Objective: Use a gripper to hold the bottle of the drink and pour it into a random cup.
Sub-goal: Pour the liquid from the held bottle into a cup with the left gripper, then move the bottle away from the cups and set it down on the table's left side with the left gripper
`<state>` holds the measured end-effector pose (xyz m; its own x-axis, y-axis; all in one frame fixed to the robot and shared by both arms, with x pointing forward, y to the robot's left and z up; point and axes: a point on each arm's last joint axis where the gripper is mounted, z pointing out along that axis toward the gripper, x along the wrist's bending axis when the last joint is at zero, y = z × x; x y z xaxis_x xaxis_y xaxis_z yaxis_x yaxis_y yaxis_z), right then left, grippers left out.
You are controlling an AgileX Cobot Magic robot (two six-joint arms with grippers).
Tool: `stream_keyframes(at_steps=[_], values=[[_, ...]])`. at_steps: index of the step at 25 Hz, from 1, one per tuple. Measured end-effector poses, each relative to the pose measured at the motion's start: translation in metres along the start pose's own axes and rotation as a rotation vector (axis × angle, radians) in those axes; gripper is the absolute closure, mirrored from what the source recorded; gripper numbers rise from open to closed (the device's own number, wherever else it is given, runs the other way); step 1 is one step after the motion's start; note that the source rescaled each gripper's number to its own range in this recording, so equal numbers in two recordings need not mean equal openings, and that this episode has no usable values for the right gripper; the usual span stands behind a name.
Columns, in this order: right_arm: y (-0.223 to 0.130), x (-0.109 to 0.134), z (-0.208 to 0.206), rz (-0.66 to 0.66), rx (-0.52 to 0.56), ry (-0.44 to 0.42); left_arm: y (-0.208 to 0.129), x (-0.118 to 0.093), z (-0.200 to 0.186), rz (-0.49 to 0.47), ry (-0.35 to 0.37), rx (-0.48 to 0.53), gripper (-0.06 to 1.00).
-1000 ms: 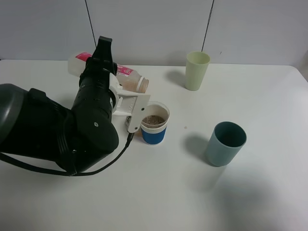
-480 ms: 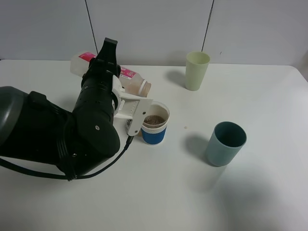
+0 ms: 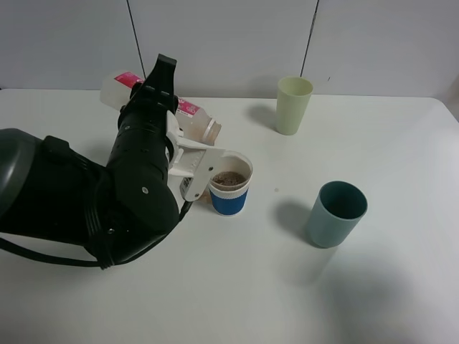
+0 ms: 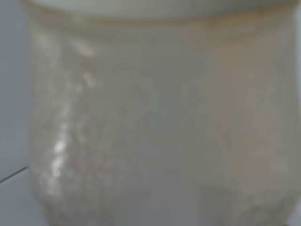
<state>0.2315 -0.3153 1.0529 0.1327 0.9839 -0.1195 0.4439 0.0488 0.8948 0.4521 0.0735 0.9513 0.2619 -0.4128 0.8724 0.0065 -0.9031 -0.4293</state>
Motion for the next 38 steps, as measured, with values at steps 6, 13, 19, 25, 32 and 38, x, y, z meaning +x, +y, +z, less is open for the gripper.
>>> stream_keyframes(at_steps=[6, 13, 19, 25, 32, 38], values=[[0.000, 0.000, 0.000, 0.000, 0.000, 0.000, 0.002, 0.000, 0.000, -0.030, -0.013, -0.029, 0.94], [0.000, 0.000, 0.000, 0.000, 0.000, 0.000, 0.008, 0.019, -0.010, -0.340, -0.085, -0.230, 0.94], [0.000, 0.000, 0.000, 0.000, 0.000, 0.000, 0.010, 0.025, -0.015, -0.575, -0.248, -0.432, 0.94], [0.000, 0.000, 0.000, 0.000, 0.000, 0.000, -0.014, 0.035, -0.001, -0.771, -0.346, -0.466, 0.94], [0.000, 0.000, 0.000, 0.000, 0.000, 0.000, -0.050, 0.046, 0.011, -1.081, -0.507, -0.522, 0.94], [0.000, 0.000, 0.000, 0.000, 0.000, 0.000, -0.084, 0.051, 0.028, -1.407, -0.596, -0.543, 0.94]])
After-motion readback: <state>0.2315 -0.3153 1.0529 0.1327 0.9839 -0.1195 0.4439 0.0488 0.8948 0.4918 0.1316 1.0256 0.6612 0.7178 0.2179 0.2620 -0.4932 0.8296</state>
